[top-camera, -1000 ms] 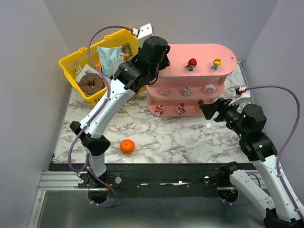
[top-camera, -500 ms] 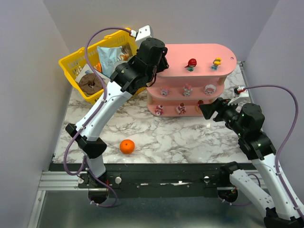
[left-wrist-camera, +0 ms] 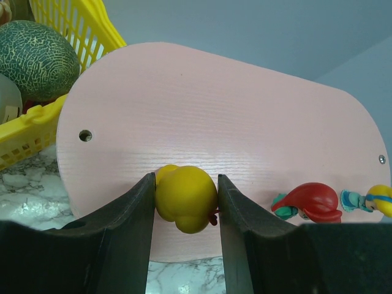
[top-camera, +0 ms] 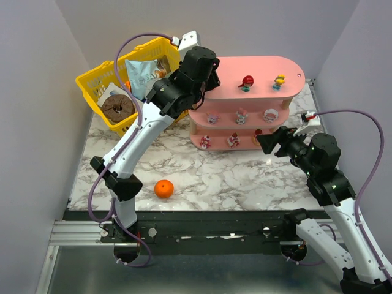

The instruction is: Place and organize the plastic toys onto the shelf

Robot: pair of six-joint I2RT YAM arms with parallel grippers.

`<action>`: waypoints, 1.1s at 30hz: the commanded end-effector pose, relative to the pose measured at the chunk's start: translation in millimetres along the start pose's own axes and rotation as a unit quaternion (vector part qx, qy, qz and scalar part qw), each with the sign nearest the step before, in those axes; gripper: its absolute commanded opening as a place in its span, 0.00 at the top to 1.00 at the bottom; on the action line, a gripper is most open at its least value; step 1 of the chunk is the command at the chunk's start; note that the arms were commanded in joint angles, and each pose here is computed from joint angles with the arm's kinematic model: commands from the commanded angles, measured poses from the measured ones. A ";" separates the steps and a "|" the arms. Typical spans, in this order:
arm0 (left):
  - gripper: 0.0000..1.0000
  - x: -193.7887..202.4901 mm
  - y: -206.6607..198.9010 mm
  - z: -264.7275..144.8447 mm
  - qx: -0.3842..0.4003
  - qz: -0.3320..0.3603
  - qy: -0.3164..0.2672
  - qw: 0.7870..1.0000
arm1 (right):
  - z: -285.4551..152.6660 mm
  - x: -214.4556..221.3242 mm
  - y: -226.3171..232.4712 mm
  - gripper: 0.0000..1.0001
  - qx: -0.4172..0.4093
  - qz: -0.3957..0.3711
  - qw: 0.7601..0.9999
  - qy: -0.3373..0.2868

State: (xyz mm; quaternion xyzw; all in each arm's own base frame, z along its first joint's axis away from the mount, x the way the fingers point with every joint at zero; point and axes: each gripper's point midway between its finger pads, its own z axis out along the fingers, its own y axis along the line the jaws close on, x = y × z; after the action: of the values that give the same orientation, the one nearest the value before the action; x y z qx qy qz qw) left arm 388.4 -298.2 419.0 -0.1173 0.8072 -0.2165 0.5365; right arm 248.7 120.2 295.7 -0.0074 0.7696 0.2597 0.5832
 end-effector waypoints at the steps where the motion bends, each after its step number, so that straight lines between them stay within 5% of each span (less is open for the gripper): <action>1: 0.57 4.0 6.1 4.5 -0.012 0.015 0.008 1.000 | 1.8 -1.6 -0.7 0.20 -0.001 -0.007 1.000 -0.010; 33: 0.42 -9.2 -4.4 9.3 0.012 0.016 -0.004 1.000 | 3.2 -2.8 -0.7 0.20 0.000 -0.011 1.000 -0.010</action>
State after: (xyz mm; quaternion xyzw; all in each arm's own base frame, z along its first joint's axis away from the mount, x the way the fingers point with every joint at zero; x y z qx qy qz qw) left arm 397.2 -298.9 417.7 -0.1046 0.8099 -0.2083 0.5383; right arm 250.1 120.7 295.7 -0.0077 0.7692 0.2599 0.5838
